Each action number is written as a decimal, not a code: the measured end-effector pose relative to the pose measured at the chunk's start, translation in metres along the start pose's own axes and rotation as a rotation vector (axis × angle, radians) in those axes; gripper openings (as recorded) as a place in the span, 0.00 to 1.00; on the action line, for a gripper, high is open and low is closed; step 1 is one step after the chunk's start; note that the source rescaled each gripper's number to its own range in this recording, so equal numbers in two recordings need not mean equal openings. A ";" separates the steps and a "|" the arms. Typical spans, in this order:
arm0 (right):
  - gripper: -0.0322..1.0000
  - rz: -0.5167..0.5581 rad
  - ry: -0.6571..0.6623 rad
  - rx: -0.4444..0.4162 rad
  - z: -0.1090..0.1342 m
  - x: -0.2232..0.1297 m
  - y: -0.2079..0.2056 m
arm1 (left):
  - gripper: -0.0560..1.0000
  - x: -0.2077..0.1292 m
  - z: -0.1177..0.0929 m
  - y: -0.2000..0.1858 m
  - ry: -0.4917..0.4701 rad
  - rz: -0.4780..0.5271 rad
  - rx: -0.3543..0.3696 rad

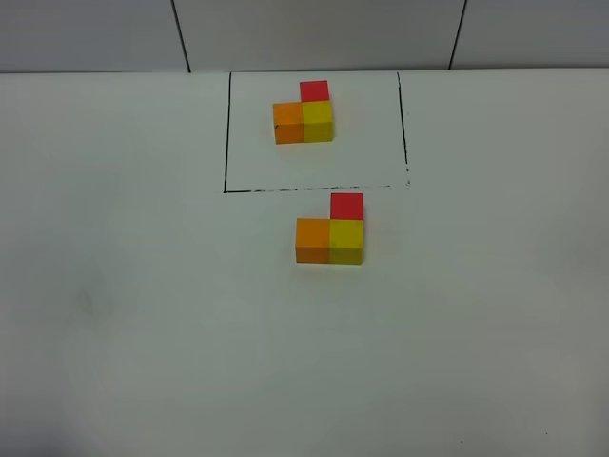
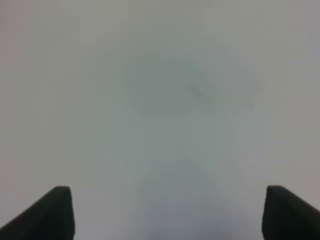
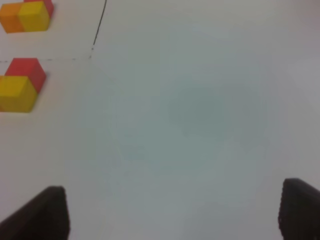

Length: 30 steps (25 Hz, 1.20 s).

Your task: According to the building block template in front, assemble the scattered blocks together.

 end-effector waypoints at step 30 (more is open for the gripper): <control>0.72 -0.001 0.000 0.000 0.000 0.000 0.000 | 0.75 -0.004 -0.001 -0.011 -0.039 -0.092 -0.051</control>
Point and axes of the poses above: a point on each arm's last joint axis where the gripper is mounted, y pointing out along that axis toward the gripper, z along the wrist's bending axis when the last joint is at zero, x = y × z, the point moved 4 cm from there along y, pointing out along that axis toward the gripper, and after that the axes turned 15 degrees about -y, right-handed, at the moved point
